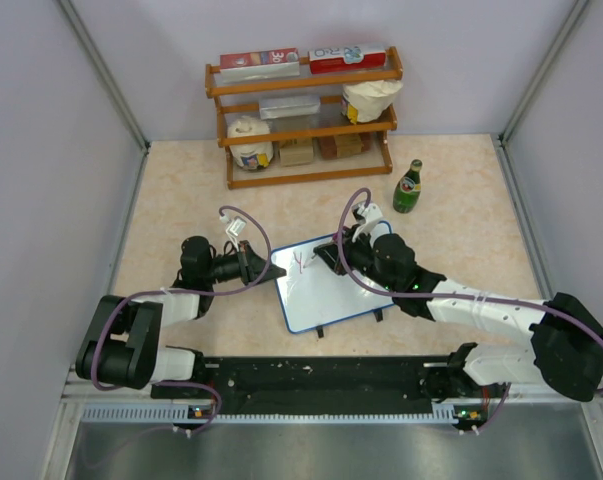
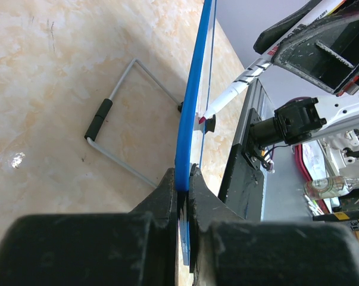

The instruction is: Write a sentence on the whiteboard

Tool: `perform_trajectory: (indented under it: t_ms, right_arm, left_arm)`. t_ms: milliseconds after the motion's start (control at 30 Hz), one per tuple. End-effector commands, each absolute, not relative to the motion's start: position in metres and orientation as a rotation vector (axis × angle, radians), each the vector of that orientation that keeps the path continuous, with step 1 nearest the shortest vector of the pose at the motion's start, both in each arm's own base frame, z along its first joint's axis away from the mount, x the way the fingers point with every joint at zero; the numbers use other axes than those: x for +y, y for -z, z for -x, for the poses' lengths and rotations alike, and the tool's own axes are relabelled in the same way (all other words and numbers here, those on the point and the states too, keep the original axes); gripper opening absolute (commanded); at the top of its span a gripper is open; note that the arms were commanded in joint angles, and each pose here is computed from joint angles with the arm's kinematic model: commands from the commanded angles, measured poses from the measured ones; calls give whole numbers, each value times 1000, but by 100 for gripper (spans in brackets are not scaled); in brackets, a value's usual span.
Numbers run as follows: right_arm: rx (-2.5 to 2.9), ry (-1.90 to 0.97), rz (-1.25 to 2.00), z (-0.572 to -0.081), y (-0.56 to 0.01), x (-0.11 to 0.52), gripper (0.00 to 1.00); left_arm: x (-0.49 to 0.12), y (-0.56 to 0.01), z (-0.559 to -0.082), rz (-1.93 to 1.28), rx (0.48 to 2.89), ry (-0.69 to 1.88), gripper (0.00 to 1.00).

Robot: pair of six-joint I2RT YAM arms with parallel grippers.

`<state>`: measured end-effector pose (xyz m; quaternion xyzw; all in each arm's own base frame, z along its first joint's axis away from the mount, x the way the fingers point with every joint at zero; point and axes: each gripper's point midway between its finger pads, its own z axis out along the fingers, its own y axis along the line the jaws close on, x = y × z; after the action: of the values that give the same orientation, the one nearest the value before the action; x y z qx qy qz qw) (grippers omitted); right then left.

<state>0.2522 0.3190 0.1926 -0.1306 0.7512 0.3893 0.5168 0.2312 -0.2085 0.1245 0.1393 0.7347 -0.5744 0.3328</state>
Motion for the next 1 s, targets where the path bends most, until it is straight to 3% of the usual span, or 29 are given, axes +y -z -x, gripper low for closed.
perform_trajectory:
  t_ms: [0,567,967]
  right_arm:
    - [1815,-931,326,-250,-190,319,0]
    - [1859,-842,328,-251,-175,306,0]
    - [1814,-797,263,-260,-194,297,0]
  left_arm:
    - [-208,-118,-237,-420,1902,1439,0]
    - [-208,-117,-237,-417,1905,1439,0]
    - [-209,-117,-237,-419,1906,1442,0]
